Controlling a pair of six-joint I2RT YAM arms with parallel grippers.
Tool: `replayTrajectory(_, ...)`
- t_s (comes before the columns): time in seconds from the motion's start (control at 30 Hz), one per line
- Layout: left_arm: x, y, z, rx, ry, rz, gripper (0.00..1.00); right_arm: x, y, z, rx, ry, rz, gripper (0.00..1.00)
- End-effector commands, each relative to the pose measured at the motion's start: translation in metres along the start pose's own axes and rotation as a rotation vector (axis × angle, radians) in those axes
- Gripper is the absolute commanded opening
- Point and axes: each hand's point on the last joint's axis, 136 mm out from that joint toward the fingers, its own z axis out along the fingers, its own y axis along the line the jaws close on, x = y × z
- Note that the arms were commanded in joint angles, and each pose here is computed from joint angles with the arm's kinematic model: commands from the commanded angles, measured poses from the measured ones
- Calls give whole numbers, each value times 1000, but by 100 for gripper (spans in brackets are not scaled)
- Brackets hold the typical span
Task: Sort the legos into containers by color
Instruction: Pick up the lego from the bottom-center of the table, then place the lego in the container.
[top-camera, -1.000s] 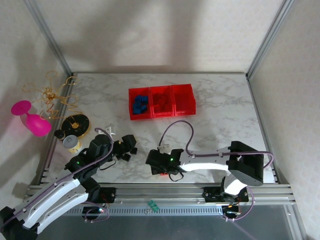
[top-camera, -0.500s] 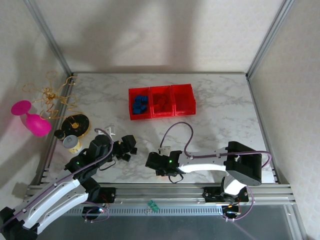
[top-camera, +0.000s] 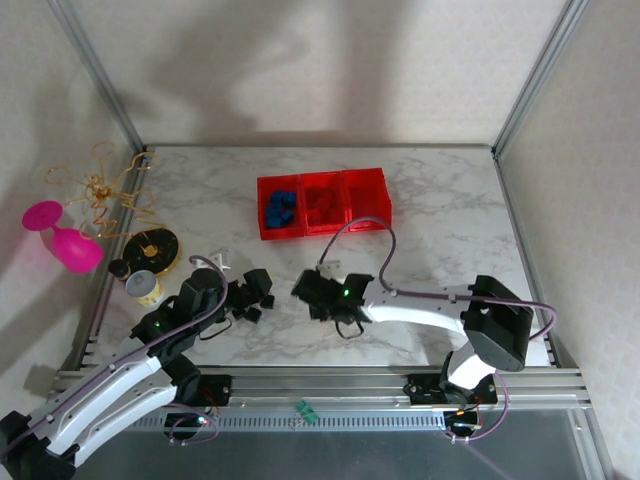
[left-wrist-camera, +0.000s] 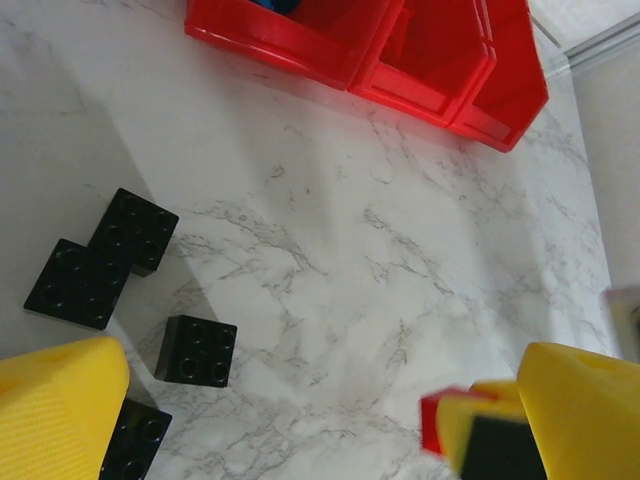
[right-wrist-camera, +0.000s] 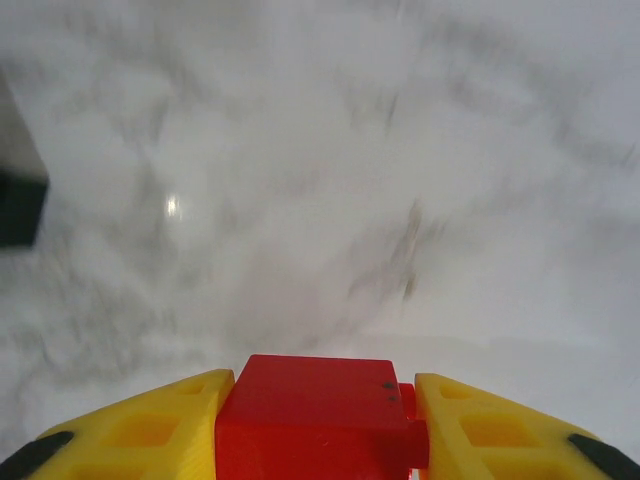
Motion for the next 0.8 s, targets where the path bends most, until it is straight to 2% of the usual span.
replayTrajectory(0.0, -26, -19, -5, 20, -82, 13, 100, -66, -10, -13, 16, -152, -41, 41)
replayTrajectory(0.33, -55, -41, 5, 37, -174, 15, 100, -219, -22, 16, 28, -370, -51, 41)
replayTrajectory(0.5, -65, -53, 15, 49, -187, 27, 100, -268, -33, 41, 59, -422, -48, 41)
replayTrajectory(0.77, -70, -58, 29, 40, -182, 50, 100, -316, -43, 82, 83, -458, -70, 43)
